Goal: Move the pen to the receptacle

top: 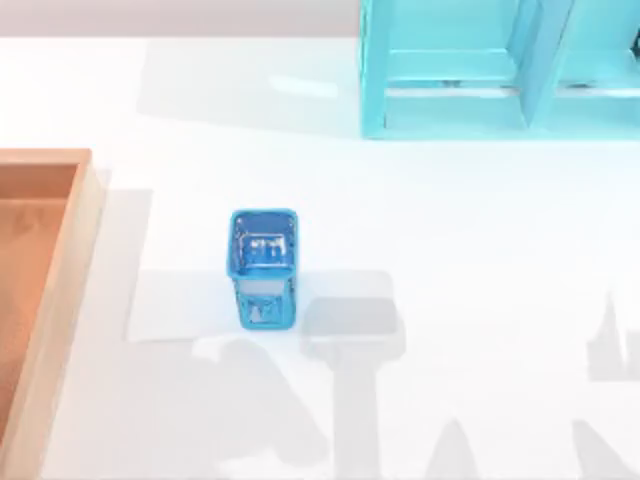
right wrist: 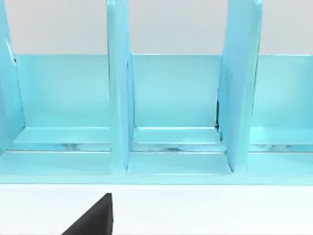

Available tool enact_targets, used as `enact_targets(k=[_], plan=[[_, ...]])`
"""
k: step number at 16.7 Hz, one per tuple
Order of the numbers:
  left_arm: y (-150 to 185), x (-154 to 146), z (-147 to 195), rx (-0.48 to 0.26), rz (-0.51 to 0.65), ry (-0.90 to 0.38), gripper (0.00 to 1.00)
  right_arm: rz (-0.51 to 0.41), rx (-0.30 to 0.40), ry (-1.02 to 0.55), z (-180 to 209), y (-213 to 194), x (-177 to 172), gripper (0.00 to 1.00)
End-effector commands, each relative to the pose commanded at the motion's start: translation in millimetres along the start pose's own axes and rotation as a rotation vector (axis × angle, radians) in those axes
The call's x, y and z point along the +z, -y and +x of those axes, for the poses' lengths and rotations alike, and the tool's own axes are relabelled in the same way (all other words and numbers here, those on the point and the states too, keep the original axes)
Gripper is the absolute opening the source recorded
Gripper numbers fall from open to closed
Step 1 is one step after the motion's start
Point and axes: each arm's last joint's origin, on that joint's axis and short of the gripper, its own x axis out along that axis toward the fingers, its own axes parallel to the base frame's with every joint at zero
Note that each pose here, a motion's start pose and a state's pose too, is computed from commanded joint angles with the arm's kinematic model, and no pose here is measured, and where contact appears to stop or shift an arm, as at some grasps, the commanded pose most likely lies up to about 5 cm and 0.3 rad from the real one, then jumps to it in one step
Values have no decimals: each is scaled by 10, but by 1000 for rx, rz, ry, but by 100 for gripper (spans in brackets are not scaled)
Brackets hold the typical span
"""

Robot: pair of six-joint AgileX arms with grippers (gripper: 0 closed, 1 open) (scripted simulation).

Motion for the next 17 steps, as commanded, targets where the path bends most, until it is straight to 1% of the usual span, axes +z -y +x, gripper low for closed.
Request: enact_targets(k=[3,9,13,17], plan=[[39,8,-68,-14,15,5,0,0,0,0,0,0,0,100],[44,13,-49,-20,18,4,0,0,0,0,0,0,0,100],[25,-129,153,-31,-9,4,0,0,0,0,0,0,0,100],[17,-287,417,-19,9,4,0,0,0,0,0,0,0,100]])
